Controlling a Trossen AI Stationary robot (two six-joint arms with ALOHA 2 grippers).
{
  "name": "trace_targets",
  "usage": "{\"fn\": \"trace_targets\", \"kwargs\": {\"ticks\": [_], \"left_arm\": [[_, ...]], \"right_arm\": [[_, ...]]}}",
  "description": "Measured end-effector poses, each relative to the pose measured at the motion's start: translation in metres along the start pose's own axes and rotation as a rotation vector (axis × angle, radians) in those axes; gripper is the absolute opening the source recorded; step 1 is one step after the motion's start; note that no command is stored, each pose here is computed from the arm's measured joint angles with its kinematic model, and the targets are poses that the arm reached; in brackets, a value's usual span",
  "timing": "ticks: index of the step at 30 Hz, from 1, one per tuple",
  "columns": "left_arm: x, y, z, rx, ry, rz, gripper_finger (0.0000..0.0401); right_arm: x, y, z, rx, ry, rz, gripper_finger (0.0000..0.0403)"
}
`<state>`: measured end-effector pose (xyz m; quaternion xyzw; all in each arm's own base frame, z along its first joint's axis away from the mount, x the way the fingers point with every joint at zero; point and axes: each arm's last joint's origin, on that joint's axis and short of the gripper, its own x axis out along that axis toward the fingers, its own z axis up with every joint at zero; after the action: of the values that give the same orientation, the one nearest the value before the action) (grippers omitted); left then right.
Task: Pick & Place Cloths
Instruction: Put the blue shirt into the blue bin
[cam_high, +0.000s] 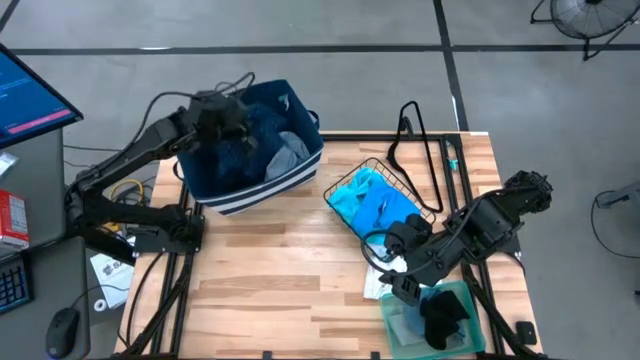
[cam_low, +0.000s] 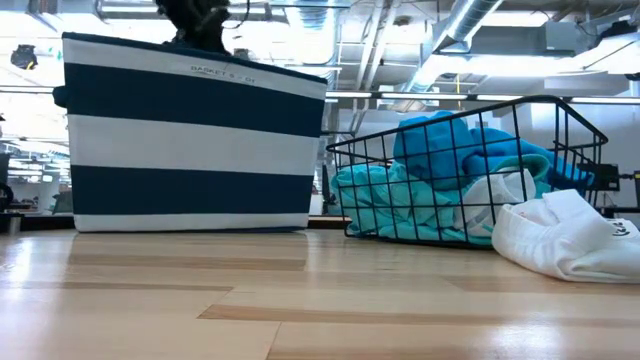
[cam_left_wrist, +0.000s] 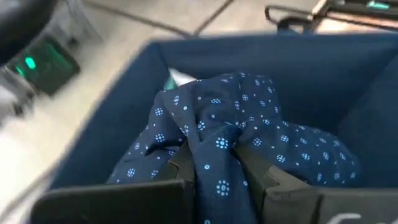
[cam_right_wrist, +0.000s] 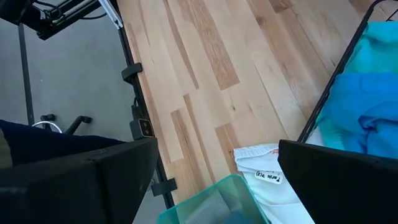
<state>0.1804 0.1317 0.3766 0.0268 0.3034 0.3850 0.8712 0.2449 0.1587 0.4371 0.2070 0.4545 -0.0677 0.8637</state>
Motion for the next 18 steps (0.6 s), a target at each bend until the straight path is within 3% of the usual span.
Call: {"fn": "trace_targets", "kwargs": {"ticks": [4,9,14,18], "left_arm": [[0.009,-0.009,-0.020,-0.050,0.104,-0.024,0.0044],[0.022,-0.020,-0.044,-0.025,0.184,-0.043,0.0058],[0.033,-0.027,-0.064,-0.007,0.256,-0.080,0.0115],[0.033,-0.028,-0.065,-0.014,0.254,-0.111,0.0184]], "right_arm": [[0.001,0.000,-0.001,-0.002,0.005,-0.008,0.0325],[0.006,-0.002,-0.002,-0.006,0.018,-0.027,0.0325],[0.014,-0.002,-0.006,-0.005,0.037,-0.046,0.0325],[0.020,-0.003,-0.009,0.021,0.058,-0.067,0.0325]]}}
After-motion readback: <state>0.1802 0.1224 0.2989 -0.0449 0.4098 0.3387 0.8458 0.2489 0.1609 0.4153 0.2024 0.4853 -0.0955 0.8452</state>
